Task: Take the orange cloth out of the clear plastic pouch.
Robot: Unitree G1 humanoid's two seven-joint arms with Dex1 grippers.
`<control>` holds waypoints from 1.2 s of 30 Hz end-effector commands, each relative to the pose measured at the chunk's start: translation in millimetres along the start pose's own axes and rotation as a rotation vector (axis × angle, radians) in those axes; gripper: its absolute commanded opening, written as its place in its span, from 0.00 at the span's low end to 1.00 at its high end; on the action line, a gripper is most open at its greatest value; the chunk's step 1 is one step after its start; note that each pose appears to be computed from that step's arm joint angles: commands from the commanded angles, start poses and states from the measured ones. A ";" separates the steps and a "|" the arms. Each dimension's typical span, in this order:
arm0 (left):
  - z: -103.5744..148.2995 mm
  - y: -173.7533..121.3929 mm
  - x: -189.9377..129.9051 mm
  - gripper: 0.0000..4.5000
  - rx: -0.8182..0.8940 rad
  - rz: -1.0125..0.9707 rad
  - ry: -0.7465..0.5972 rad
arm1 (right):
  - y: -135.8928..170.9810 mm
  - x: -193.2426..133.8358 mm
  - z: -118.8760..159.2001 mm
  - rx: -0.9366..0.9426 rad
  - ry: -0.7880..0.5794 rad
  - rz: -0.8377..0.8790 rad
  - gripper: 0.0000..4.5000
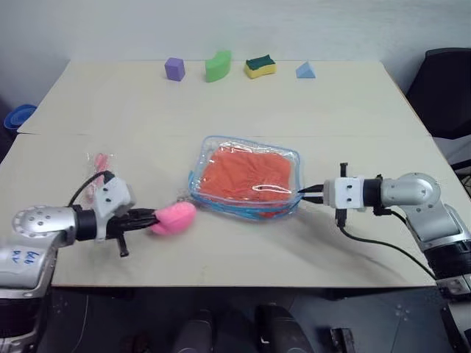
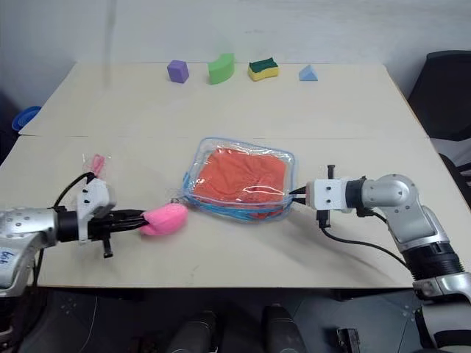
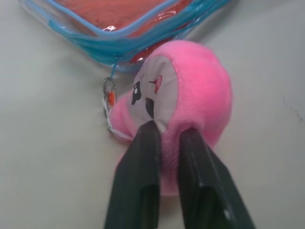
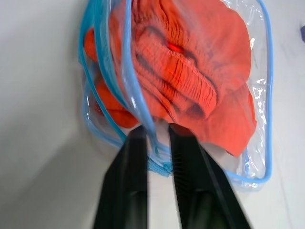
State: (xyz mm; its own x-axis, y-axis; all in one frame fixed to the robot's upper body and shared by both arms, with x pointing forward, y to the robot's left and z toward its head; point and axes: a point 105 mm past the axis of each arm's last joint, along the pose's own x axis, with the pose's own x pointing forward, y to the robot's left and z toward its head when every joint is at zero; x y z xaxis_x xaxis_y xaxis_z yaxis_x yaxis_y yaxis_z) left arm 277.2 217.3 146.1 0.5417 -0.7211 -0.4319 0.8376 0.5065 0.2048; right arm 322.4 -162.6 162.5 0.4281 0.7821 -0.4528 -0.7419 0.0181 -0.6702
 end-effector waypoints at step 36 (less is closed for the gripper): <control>73.0 21.8 106.2 0.75 0.650 -0.332 0.015 | 71.2 -15.0 84.6 0.659 -0.150 -0.146 0.99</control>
State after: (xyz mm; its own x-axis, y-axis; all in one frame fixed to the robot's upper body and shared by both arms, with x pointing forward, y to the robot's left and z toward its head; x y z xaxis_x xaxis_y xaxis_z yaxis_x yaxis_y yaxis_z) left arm 356.5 118.4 158.7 0.2449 -0.7677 -0.5921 0.8535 -0.1190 0.5073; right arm 220.6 -121.4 163.1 0.4951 0.8184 -0.2917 -0.8688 0.4674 -0.1634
